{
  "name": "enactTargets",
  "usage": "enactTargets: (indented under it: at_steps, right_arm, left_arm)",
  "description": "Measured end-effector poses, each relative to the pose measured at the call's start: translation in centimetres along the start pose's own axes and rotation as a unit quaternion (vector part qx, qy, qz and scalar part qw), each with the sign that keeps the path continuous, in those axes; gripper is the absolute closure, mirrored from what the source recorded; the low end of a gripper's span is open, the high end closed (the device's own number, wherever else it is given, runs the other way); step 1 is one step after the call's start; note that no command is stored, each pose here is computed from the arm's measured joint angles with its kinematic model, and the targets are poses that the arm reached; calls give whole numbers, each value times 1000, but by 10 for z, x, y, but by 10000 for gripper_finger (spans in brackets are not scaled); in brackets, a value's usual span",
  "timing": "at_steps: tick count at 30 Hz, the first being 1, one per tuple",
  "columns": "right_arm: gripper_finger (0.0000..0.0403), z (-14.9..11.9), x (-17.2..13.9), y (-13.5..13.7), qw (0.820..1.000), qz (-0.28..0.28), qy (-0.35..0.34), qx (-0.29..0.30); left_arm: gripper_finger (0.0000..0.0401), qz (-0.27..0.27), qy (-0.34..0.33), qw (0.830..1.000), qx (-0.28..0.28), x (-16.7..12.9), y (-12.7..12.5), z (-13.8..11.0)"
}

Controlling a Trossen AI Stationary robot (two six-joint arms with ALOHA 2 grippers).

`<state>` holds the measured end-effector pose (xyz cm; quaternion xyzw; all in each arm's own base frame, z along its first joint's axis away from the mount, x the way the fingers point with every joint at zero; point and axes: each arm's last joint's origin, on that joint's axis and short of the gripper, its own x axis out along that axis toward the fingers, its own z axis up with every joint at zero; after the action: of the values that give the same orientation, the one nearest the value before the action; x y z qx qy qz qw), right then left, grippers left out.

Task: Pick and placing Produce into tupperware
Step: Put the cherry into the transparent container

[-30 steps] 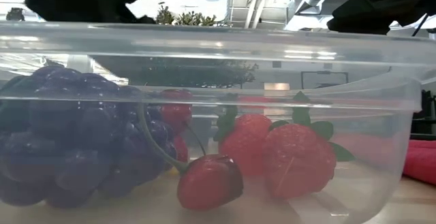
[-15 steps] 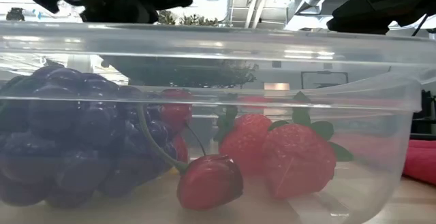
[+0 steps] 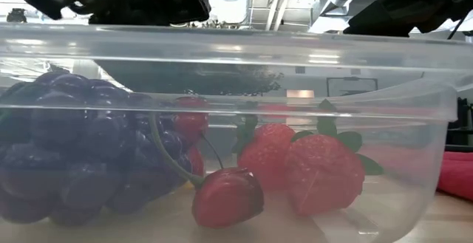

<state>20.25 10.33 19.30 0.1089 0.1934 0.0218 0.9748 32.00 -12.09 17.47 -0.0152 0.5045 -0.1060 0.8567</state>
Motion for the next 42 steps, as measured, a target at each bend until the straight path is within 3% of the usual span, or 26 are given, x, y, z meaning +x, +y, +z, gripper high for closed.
enactTargets:
  at_steps: [3,6,13,19,22,29,37,42]
  right_arm:
    - [310,-1,0,0,1000,0,2,-1]
    - [310,-1,0,0,1000,-1,6,-3]
    - [310,-2,0,0,1000,-2,10,-1]
    - [310,-2,0,0,1000,-2,10,0]
    - [310,-2,0,0,1000,-2,11,-1]
    - [310,-2,0,-1,1000,-5,13,-5]
    - [310,-3,2,-8,999,-24,25,-8]
    - [310,-3,4,-14,999,-38,31,-15]
  left_arm:
    - [278,-10,45,999,-1,-3,-3,-5]
    - [278,26,71,997,20,-8,-7,-7]
    - [278,70,67,988,117,-23,-24,5]
    - [278,131,47,980,139,-26,-27,8]
    - [278,154,31,977,144,-26,-29,10]
    - [278,138,16,981,138,-25,-28,14]
    - [278,166,12,970,178,-8,-42,10]
    - [278,180,6,972,152,-9,-37,12]
